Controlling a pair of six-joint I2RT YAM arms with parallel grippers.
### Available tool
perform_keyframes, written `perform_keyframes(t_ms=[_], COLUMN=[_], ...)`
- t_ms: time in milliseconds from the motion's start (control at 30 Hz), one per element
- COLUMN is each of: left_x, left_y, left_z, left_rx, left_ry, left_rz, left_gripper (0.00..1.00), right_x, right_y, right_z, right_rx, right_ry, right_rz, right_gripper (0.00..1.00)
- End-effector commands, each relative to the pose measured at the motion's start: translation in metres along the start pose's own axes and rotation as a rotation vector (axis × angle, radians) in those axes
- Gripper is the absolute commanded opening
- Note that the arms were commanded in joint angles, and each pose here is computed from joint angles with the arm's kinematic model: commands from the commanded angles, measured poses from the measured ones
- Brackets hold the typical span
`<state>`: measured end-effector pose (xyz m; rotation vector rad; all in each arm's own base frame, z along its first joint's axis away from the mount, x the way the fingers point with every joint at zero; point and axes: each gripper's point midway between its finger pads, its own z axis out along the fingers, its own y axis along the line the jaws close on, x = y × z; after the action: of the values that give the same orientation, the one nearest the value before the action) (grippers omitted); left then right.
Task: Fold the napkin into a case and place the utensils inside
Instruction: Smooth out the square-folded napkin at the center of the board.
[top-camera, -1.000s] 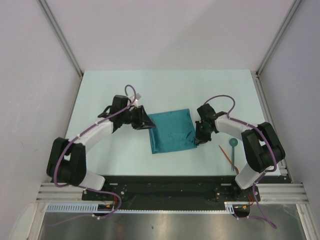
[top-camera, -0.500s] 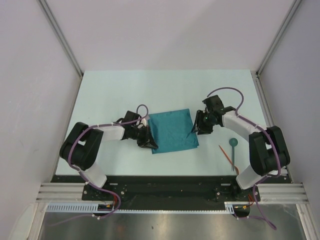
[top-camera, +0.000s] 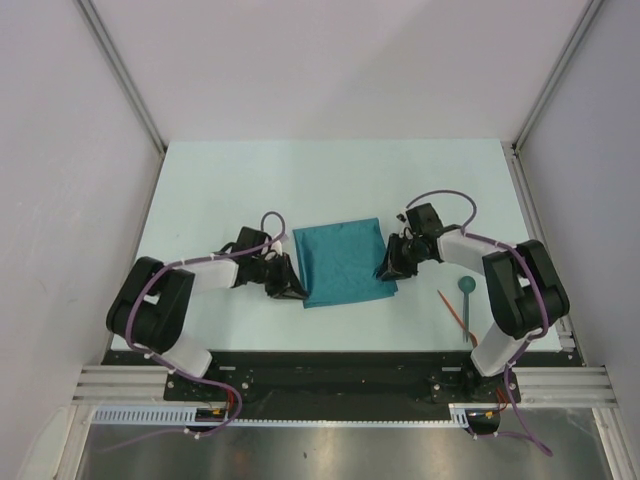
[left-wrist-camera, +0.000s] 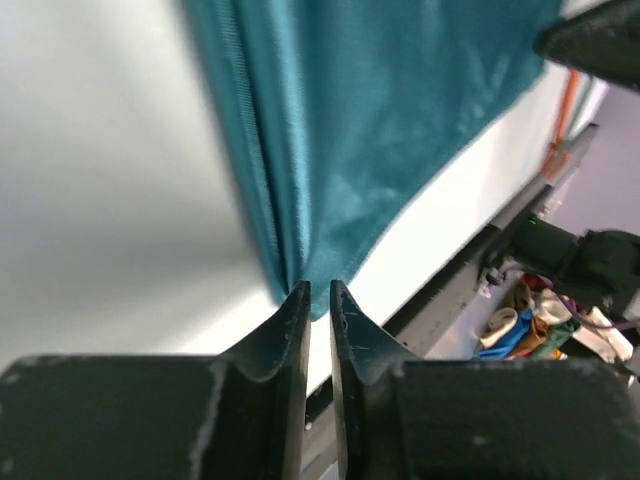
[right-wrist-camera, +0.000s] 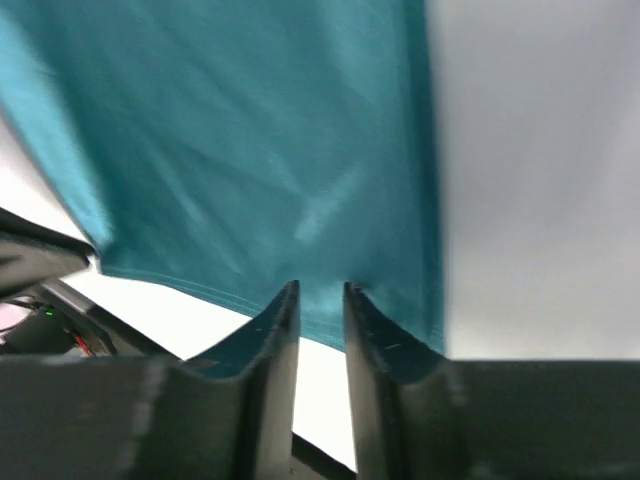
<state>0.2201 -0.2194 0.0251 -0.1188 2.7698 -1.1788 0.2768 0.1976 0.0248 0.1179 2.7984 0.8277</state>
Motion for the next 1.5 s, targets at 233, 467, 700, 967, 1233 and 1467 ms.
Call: perform_keyframes(t_ms=[233, 467, 700, 967, 1233, 1467], left_x=[-0.029, -0.005, 0.015, 0.026, 0.027, 0.033], left_y=[-0.072, -0.033, -0.010, 0.017, 0.024, 0.037], left_z=[-0.022, 0.000, 0.002, 0.004, 0.006, 0.006], left_rx=[0.233, 0.167, 0.116, 0.028, 0.001, -0.050], left_ry=[-0.092, -0.035, -0.032, -0.028, -0.031, -0.029], left_rz=[0.091, 0.025, 0.000, -0.032, -0.045, -0.069], left_gripper=[0.18, 0.11, 0.09, 0.08, 0.07, 0.02], right_x=[-0.071, -0.052, -0.021, 0.008, 0.026, 0.026], right_y=[0.134, 0.183, 0.195, 0.190, 0.183, 0.181], right_z=[0.031, 0.070, 0.085, 0.093, 0.100, 0.115], right_rx=[-0.313, -0.466, -0.549, -0.588, -0.587, -0.600], right_ry=[-0.072, 0.026, 0.102, 0.165, 0.203, 0.209], right_rz=[-0.147, -0.142, -0.143, -0.132, -0.151, -0.151], right_gripper=[0.41, 0.27, 0.11, 0.03, 0.01, 0.00])
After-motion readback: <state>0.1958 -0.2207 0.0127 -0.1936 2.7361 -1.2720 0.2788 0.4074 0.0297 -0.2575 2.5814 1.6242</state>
